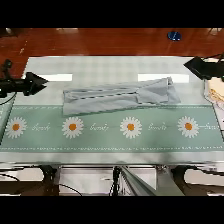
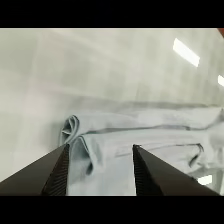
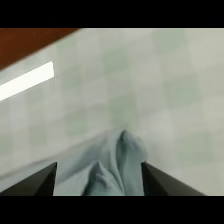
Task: Fold the shirts.
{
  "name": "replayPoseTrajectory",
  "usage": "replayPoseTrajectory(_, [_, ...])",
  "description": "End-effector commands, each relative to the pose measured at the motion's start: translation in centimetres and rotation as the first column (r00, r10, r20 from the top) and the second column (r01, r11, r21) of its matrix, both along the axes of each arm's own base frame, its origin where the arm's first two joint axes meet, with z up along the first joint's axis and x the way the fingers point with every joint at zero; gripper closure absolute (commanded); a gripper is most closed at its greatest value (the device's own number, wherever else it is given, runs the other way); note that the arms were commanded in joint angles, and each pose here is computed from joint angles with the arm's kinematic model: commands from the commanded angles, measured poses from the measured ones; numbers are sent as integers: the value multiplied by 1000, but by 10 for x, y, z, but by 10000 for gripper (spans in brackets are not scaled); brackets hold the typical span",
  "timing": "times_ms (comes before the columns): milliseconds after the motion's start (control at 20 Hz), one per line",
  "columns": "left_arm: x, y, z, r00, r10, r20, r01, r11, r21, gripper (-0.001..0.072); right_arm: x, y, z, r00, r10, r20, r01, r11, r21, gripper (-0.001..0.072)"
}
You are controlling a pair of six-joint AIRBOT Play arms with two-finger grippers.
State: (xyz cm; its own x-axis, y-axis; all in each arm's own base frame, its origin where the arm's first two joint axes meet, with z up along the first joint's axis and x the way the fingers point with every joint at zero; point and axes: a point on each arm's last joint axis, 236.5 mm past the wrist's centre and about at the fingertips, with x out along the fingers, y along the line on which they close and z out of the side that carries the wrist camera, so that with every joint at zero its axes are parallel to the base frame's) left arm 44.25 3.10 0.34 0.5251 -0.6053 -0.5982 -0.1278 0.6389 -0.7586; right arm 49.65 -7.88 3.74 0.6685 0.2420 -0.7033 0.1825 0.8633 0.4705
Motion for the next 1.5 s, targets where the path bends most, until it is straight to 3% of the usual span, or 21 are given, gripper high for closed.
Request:
replayPoseTrajectory(0, [-15, 4, 22, 999, -50, 19, 50, 998, -24, 216, -65, -10, -34, 944, 146, -297, -139, 989, 44, 109])
replayPoseTrajectory(150, [-23, -9, 24, 995, -102, 5, 102, 993, -51, 218, -76, 18, -56, 907, 253, -336, -161, 947, 277, 109])
replayPoseTrajectory(300, [-23, -13, 23, 994, -111, 4, 111, 993, -51, 231, -68, 38, -75, 897, 287, -337, -146, 910, 387, 109])
replayPoseTrajectory(700, [-25, -13, 20, 993, -119, -6, 119, 992, -40, 231, -51, 73, -128, 870, 303, -389, -147, 912, 382, 110])
replayPoseTrajectory(850, [-25, -13, 20, 993, -119, -6, 119, 992, -41, 231, -42, 97, -138, 866, 322, -382, -185, 917, 355, 144])
replayPoseTrajectory(900, [-25, -13, 20, 993, -120, -7, 119, 992, -41, 231, -39, 104, -140, 865, 329, -379, -198, 918, 344, 258])
replayPoseTrajectory(950, [-25, -13, 21, 993, -122, -7, 121, 992, -43, 231, -37, 109, -140, 868, 330, -372, -205, 919, 336, 432])
replayPoseTrajectory(1000, [-26, -14, 21, 992, -125, -9, 125, 991, -45, 234, -34, 112, -137, 873, 328, -361, -201, 916, 347, 656])
replayPoseTrajectory(1100, [-29, -17, 22, 990, -140, -13, 139, 989, -56, 248, -32, 113, -118, 884, 336, -326, -207, 905, 372, 693])
replayPoseTrajectory(1150, [-32, -19, 23, 989, -149, -17, 147, 987, -65, 274, -33, 111, -103, 889, 343, -303, -225, 904, 364, 693])
replayPoseTrajectory(1300, [-36, -38, 33, 980, -199, -4, 198, 976, -90, 466, -40, 108, -43, 907, 354, -228, -275, 908, 317, 693])
replayPoseTrajectory(1400, [-34, -66, 49, 969, -244, 35, 246, 959, -138, 682, -49, 105, -11, 916, 347, -204, -289, 920, 266, 693])
replayPoseTrajectory(1450, [-32, -84, 57, 962, -268, 55, 273, 948, -163, 683, -55, 104, 2, 917, 344, -202, -292, 924, 245, 693])
